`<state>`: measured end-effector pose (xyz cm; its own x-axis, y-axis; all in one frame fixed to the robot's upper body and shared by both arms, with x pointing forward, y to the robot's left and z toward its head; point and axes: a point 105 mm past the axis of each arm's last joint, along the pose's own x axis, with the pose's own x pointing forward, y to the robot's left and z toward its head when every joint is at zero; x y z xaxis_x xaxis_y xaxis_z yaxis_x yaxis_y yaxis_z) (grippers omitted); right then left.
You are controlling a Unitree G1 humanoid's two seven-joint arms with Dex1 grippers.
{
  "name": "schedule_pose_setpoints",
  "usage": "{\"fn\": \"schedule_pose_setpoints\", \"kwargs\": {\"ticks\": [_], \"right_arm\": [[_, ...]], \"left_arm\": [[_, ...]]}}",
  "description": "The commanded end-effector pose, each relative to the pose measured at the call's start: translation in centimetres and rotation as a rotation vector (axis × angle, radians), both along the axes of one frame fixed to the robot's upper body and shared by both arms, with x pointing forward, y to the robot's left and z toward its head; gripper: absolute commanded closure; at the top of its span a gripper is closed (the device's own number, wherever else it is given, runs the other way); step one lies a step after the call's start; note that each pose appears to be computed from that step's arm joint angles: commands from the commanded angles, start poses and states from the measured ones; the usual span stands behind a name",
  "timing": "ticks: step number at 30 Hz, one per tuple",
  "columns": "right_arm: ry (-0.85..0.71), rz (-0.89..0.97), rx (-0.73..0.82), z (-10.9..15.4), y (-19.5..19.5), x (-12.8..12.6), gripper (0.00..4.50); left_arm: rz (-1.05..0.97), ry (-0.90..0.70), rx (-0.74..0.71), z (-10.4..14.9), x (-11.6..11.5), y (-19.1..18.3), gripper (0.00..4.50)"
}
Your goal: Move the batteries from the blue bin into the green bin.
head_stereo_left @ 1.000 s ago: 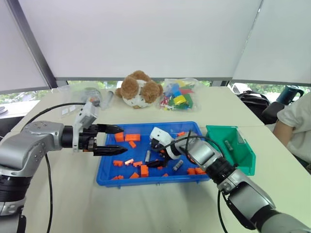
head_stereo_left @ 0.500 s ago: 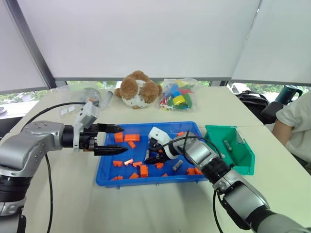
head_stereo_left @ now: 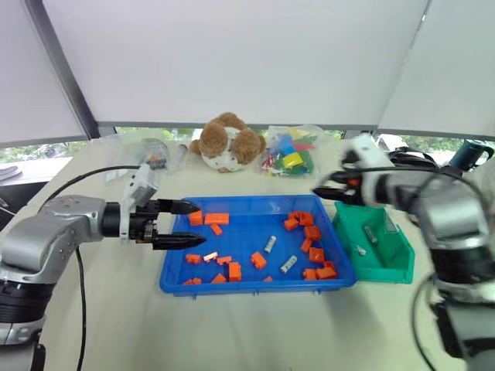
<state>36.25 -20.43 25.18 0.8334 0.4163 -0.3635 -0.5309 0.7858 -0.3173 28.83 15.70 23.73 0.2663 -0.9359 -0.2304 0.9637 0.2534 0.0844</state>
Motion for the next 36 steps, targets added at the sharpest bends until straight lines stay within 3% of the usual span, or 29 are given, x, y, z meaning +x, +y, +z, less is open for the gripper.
{"fn": "schedule_pose_setpoints", "kwargs": {"ticks": [1,8,13,18,23,29,36], "right_arm": [[0.015,-0.07,-0.059,-0.9,-2.8,-1.0,2.33],[0.123,-0.129,-0.139,-4.5,-6.2,-1.9,2.33],[0.128,-0.126,-0.147,-4.8,-6.6,-1.8,0.05],[0.074,-0.063,-0.138,-3.2,-5.0,-0.8,0.01],[0.034,0.144,-0.057,-1.2,1.3,0.4,0.01],[0.142,0.421,-0.087,-5.6,9.3,0.2,0.01],[0.188,0.41,-0.189,-10.2,10.8,1.3,0.01]], "left_arm": [[-0.034,-0.039,0.004,0.6,0.0,-0.5,0.0],[-0.066,-0.048,-0.003,0.7,0.6,-1.0,0.0],[-0.07,-0.049,-0.004,0.6,0.6,-1.1,0.0],[-0.066,-0.049,-0.006,0.7,0.5,-1.0,0.0],[-0.061,-0.047,-0.004,0.7,0.4,-0.9,0.0],[-0.054,-0.049,-0.003,0.9,0.6,-0.9,0.0],[-0.045,-0.051,0.001,0.9,0.3,-0.7,0.0]]}}
